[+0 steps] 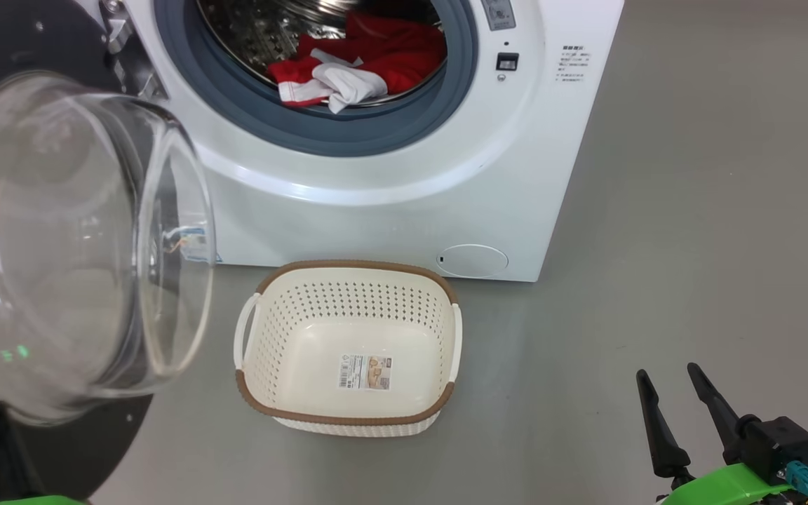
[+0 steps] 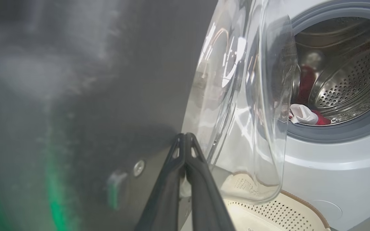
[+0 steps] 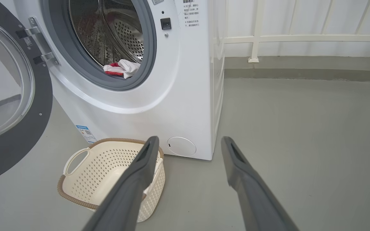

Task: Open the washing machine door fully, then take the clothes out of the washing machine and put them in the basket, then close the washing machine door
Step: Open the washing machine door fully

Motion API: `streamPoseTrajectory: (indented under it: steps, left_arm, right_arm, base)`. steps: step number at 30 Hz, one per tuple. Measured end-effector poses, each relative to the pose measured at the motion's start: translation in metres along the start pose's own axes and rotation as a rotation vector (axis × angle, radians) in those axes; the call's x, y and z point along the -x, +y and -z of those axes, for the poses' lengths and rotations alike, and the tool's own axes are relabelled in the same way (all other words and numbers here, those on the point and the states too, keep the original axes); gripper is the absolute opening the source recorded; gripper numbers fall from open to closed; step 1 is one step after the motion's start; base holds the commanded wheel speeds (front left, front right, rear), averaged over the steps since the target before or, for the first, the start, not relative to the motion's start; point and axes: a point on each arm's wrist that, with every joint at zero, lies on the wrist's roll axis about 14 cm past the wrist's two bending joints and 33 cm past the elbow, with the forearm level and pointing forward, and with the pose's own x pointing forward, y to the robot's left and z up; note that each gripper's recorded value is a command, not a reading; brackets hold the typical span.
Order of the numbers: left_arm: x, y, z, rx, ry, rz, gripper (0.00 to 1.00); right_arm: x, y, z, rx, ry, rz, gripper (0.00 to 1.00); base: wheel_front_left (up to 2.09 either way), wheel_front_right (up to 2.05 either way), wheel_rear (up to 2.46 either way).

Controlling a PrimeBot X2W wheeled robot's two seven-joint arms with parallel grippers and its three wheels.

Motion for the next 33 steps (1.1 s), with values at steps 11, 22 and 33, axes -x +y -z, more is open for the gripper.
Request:
streamPoseTrajectory:
  steps: [11, 22, 33]
  left_arm:
    - [-0.021, 0.031, 0.001, -0.008, 0.0, -0.08, 0.0]
    - [-0.038, 0.064, -0.004, 0.013, -0.015, -0.178, 0.0]
    - [-0.039, 0.072, -0.003, -0.008, -0.022, -0.196, 0.0]
  right_arm:
    - [-0.004, -0.005, 0.0, 0.002, 0.0, 0.014, 1.0]
    - [-0.007, -0.004, 0.001, 0.007, 0.003, 0.007, 1.0]
    - [-0.008, -0.003, 0.002, 0.007, 0.006, 0.004, 1.0]
  base:
    - [0.0, 0.0, 0.0]
    - [0.0, 0.0, 0.0]
    - [0.0, 0.0, 0.0]
